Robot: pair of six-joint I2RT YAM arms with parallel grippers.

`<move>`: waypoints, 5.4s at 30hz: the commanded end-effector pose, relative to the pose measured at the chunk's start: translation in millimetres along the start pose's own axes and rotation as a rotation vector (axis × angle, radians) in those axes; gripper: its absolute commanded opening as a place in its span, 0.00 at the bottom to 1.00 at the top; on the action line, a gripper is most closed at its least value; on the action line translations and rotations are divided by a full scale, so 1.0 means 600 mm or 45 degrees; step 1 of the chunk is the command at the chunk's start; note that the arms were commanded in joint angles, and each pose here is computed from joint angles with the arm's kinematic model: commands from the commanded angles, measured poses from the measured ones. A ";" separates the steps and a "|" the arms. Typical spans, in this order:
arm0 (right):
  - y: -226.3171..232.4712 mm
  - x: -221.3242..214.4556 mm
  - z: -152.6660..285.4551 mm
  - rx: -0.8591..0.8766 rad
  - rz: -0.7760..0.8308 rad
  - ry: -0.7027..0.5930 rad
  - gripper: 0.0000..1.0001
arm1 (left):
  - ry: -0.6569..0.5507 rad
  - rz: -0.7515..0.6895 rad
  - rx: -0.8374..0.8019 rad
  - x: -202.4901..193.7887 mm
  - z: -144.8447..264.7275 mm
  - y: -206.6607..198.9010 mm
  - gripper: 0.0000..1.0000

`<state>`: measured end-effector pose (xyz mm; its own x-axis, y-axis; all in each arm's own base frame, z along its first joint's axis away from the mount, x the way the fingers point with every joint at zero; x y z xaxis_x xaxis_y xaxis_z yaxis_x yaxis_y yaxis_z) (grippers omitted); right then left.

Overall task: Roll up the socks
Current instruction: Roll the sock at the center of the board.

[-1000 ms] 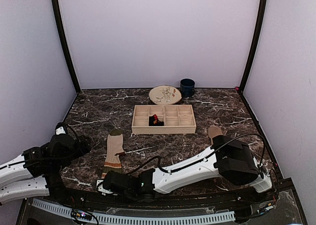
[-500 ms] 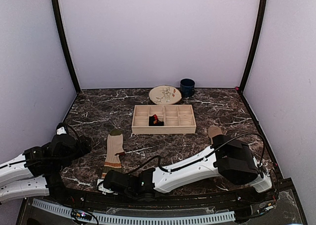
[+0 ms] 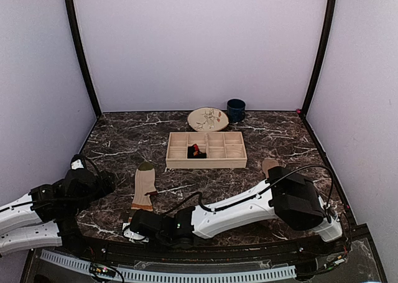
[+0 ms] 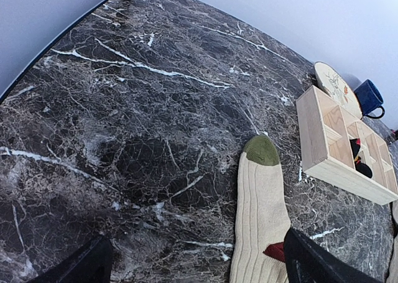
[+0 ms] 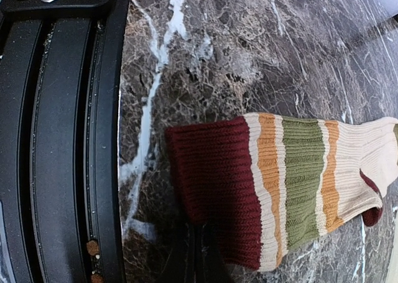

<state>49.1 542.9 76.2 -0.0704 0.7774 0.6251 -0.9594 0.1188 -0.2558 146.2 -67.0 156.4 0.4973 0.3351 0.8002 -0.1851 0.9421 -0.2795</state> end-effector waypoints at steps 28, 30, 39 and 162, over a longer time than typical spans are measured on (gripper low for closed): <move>-0.035 0.032 0.026 0.213 -0.179 -0.069 0.00 | -0.002 -0.006 0.032 -0.006 -0.004 0.009 0.98; -0.037 0.036 0.031 0.208 -0.181 -0.082 0.00 | -0.001 -0.004 0.031 -0.007 -0.004 0.008 0.98; -0.051 0.049 0.042 0.183 -0.189 -0.117 0.00 | 0.007 -0.008 0.030 -0.012 -0.007 0.009 0.98; -0.239 0.023 -0.004 0.213 -0.728 -0.153 0.01 | 0.442 -0.422 -0.279 -0.115 -0.063 -0.063 0.78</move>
<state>185.8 537.1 95.6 0.4592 0.5853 0.6682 -0.8802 0.4011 0.2535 144.3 -122.2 86.3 0.7691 -0.0632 0.6360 0.2216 0.9597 -0.1726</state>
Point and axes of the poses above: each gripper's point midway between its finger pads, its own z axis back along the fingers, its own y axis along the line the jaws close on, x = y × z, the point moved 7 cm from there along z, back along the fingers, and after that the axes turned 7 degrees about -z, right-handed, at the moved point
